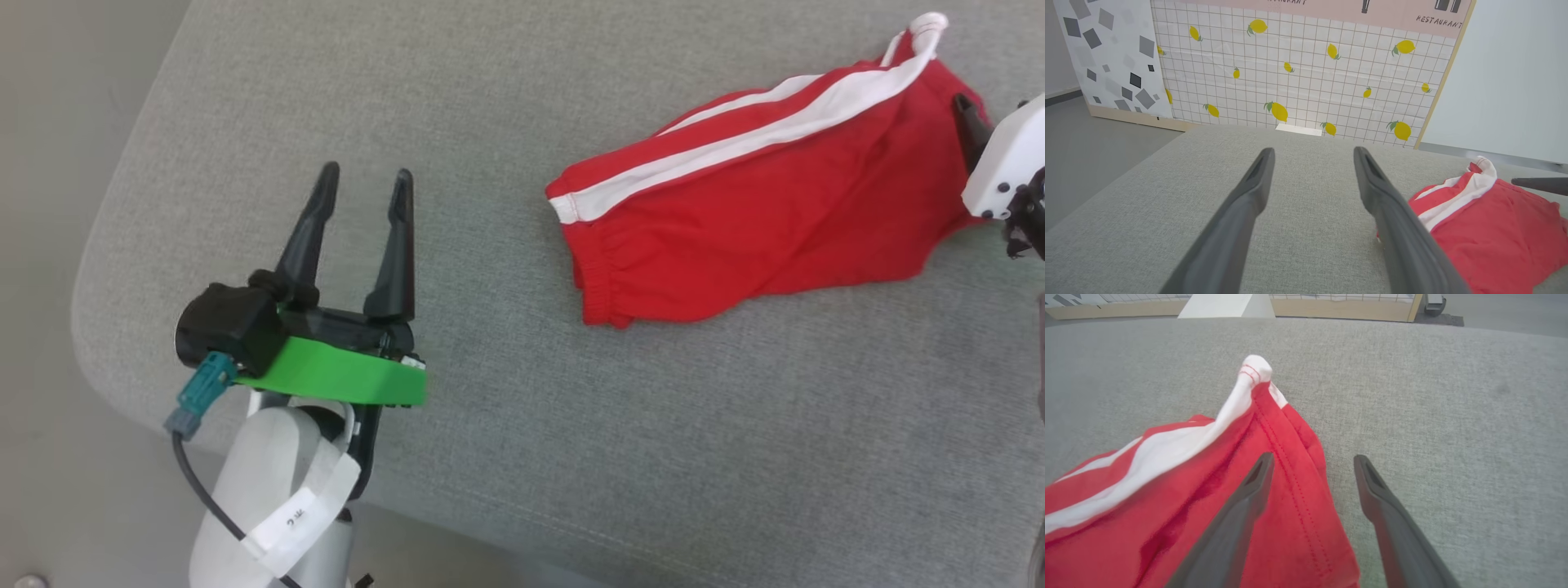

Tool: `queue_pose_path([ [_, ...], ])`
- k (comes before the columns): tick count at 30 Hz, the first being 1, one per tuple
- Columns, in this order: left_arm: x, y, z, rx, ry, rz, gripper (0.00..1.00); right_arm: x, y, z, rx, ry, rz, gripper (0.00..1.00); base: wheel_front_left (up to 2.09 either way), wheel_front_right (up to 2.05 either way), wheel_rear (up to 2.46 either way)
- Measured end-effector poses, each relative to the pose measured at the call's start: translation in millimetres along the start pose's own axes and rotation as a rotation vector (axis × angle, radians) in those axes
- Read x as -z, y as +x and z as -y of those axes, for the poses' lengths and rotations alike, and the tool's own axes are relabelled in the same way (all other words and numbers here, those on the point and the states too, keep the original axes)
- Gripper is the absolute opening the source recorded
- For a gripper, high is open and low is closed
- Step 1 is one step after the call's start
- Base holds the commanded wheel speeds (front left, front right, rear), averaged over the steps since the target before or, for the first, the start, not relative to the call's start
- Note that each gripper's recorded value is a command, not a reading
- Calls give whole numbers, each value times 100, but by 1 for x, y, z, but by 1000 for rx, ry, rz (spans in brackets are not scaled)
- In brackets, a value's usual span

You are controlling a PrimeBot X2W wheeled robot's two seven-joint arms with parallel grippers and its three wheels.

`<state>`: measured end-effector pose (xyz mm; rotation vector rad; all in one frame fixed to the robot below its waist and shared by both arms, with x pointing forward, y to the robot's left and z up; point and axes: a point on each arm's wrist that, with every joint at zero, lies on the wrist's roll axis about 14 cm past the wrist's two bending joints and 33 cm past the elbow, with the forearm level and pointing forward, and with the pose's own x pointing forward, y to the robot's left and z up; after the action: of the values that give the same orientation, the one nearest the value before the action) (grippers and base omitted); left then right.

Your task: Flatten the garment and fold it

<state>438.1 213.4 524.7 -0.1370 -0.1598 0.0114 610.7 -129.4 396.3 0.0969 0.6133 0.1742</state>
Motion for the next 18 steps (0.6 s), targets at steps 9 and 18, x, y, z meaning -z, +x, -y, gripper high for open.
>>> queue_pose_path([
  [9, -1, -3, -9, -30, -10, 3, 100, 26, 22, -11, -1, -23, -230, 100, 0, 0, 0],
  [18, 0, -11, -11, -51, -31, -5, 100, 35, 11, -33, -59, -50, -381, 0, 0, 0, 0],
])
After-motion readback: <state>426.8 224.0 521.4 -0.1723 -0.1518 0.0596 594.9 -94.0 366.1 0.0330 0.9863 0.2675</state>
